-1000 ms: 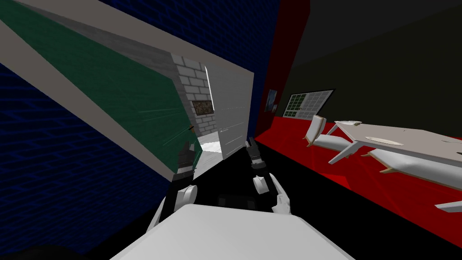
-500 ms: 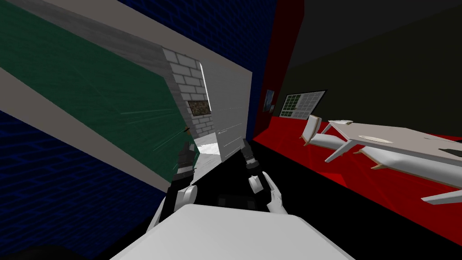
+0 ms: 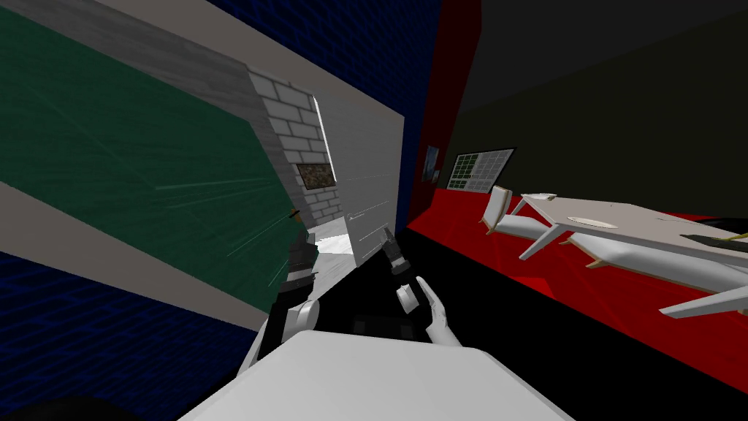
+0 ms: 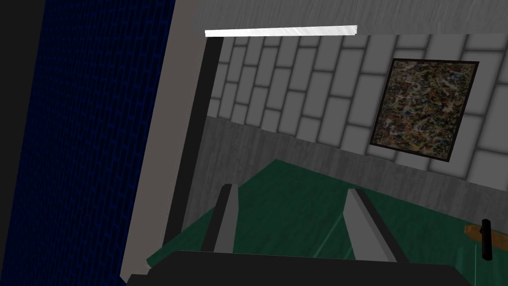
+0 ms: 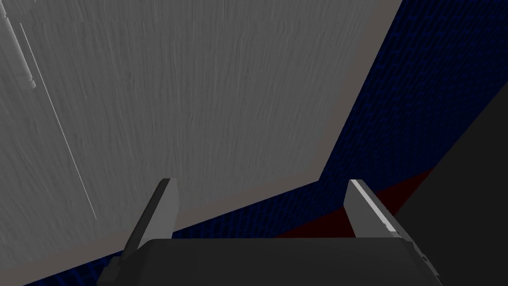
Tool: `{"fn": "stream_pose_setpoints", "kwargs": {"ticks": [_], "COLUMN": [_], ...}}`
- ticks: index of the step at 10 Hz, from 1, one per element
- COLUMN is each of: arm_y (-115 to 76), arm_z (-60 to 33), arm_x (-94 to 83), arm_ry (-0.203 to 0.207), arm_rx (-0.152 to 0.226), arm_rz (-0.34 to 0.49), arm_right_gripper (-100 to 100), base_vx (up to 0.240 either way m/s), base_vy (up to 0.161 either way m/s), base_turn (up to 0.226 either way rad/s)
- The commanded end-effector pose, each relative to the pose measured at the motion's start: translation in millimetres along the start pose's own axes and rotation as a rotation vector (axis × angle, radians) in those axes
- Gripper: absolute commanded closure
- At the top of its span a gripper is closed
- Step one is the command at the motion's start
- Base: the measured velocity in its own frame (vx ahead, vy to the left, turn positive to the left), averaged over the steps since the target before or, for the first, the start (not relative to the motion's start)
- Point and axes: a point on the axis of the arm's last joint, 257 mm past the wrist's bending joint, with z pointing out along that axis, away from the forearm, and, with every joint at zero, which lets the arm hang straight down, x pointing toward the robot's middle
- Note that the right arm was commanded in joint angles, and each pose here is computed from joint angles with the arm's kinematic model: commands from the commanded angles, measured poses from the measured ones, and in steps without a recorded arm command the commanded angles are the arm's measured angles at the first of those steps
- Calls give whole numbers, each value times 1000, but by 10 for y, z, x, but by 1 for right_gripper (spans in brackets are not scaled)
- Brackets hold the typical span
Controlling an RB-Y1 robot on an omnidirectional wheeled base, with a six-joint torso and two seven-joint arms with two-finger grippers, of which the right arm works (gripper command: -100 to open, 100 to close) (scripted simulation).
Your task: Push the door open
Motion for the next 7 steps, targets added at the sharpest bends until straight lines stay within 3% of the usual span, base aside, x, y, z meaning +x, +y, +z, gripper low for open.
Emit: {"fn": "stream_pose_setpoints", "kwargs": {"ticks": [1,2,7], "arm_y": [-112,-235,-475], "arm_z": [17,31,37], "arm_x": [117,253,517], "arm_ry": [27,58,118], "arm_rx": [24,50,104], "arm_rz": [18,37,68], "arm_right_gripper": [-100,-100,-100], "base_vx": [111,124,94], "base_vy": [37,44,27], "base_turn": [-53,-128,-55]}}
